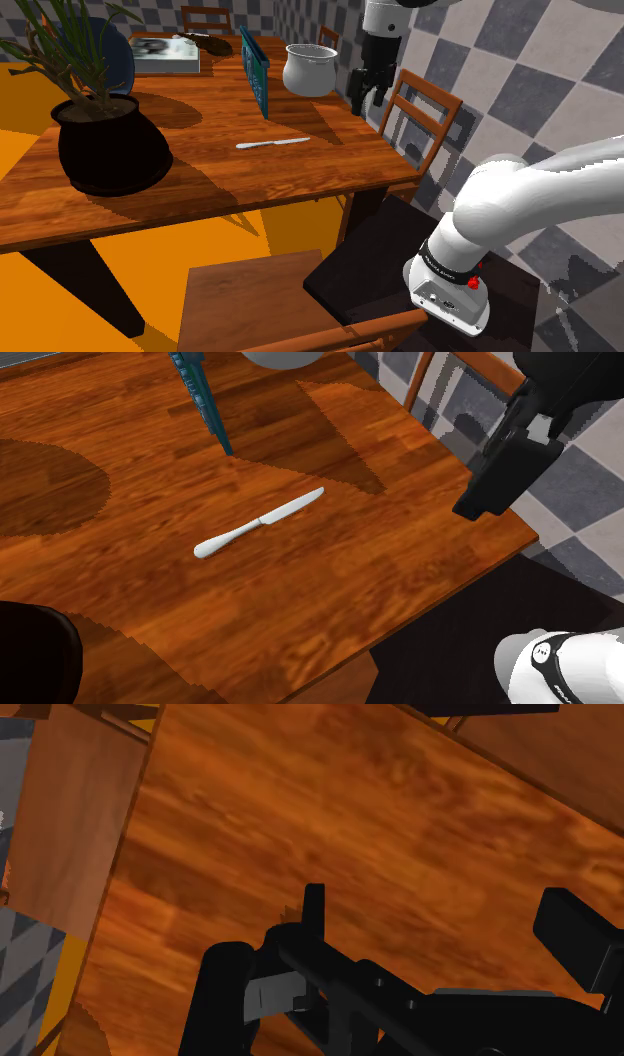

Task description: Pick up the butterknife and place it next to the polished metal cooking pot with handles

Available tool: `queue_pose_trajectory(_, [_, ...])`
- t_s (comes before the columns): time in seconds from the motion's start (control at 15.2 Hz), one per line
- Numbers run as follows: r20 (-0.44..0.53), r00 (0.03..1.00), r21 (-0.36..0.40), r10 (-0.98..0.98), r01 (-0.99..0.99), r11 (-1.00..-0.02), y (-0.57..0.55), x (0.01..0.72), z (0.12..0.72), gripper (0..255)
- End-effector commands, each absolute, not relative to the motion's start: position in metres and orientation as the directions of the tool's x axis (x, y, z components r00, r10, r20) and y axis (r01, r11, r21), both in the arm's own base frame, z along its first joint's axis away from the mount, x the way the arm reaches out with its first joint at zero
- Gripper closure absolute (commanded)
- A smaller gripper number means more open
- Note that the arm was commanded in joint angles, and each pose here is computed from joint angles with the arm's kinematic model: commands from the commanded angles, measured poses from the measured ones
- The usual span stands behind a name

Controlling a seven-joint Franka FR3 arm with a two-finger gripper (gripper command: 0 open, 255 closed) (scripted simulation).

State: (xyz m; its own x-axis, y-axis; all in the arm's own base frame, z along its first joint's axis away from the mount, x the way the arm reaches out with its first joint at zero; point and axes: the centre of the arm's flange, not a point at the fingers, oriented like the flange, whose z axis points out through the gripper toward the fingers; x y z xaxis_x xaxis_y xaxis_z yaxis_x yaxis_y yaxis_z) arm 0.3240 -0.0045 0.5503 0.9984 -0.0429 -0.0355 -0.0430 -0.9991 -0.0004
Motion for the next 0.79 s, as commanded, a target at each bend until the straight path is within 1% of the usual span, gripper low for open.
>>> queue_pose_trajectory(0.0, [-0.036,0.998,0.000,-0.043,-0.043,-0.999,-0.004,0.324,0.550,0])
queue_pose_trajectory(0.33, [-0.029,0.975,-0.010,0.220,0.220,-0.975,-0.012,0.382,0.521,0])
queue_pose_trajectory(0.53, [-0.024,0.928,-0.015,0.372,0.371,-0.928,-0.010,0.417,0.504,0])
queue_pose_trajectory(0.73, [-0.018,0.858,-0.020,0.514,0.514,-0.858,-0.001,0.451,0.487,0])
